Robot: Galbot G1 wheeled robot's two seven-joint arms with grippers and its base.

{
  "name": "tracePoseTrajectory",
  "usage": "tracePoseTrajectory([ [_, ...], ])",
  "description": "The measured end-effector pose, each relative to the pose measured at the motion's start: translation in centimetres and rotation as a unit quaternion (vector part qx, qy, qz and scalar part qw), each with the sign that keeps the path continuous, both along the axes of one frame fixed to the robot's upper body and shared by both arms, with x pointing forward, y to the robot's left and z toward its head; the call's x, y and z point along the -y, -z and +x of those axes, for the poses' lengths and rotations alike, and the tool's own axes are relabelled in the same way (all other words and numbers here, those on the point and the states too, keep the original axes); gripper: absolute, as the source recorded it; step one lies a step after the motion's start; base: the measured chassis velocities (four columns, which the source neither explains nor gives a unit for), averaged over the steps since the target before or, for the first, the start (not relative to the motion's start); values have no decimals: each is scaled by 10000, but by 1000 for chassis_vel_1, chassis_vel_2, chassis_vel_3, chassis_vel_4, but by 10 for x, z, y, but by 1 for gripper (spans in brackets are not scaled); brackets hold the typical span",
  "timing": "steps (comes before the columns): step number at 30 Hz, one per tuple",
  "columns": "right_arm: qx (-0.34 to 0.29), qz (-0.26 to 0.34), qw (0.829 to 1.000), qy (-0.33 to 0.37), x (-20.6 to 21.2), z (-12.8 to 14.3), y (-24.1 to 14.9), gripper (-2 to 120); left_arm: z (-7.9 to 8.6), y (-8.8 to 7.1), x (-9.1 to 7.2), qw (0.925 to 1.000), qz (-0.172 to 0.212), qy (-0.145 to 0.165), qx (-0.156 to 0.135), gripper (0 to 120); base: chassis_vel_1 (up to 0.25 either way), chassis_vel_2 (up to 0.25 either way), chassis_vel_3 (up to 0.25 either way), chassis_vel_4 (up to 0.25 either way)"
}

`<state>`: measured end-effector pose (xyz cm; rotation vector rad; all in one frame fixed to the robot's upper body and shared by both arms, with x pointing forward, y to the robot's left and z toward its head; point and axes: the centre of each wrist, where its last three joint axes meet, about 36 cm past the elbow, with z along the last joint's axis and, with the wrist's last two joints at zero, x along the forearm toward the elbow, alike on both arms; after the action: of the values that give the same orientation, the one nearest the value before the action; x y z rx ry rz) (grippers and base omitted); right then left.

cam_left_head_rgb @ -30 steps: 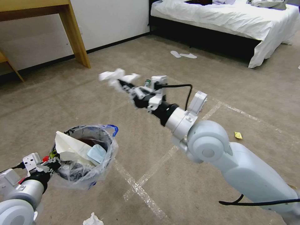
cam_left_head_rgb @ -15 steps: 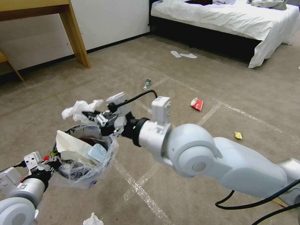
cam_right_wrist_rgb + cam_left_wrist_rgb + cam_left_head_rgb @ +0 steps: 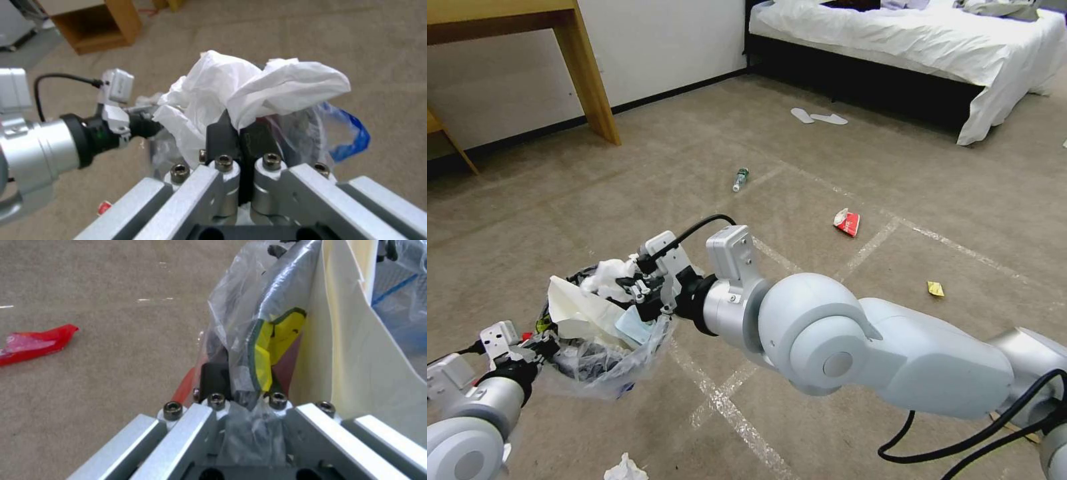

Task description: Pick up the trash bin and place the garbage on the floor into it.

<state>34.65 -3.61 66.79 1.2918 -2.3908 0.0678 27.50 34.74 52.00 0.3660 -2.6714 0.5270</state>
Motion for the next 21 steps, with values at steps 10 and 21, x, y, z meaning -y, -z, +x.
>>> tracePoseTrajectory([
  [10, -162, -509, 9986, 29, -1, -4, -4, 0, 2, 1, -1, 10000, 13, -20, 12, 0, 0, 0, 0, 0],
  [21, -320, -750, 9965, 197, -13, 6, 5, 0, 0, -2, 1, 10000, 31, 7, 42, 0, 0, 0, 0, 0],
])
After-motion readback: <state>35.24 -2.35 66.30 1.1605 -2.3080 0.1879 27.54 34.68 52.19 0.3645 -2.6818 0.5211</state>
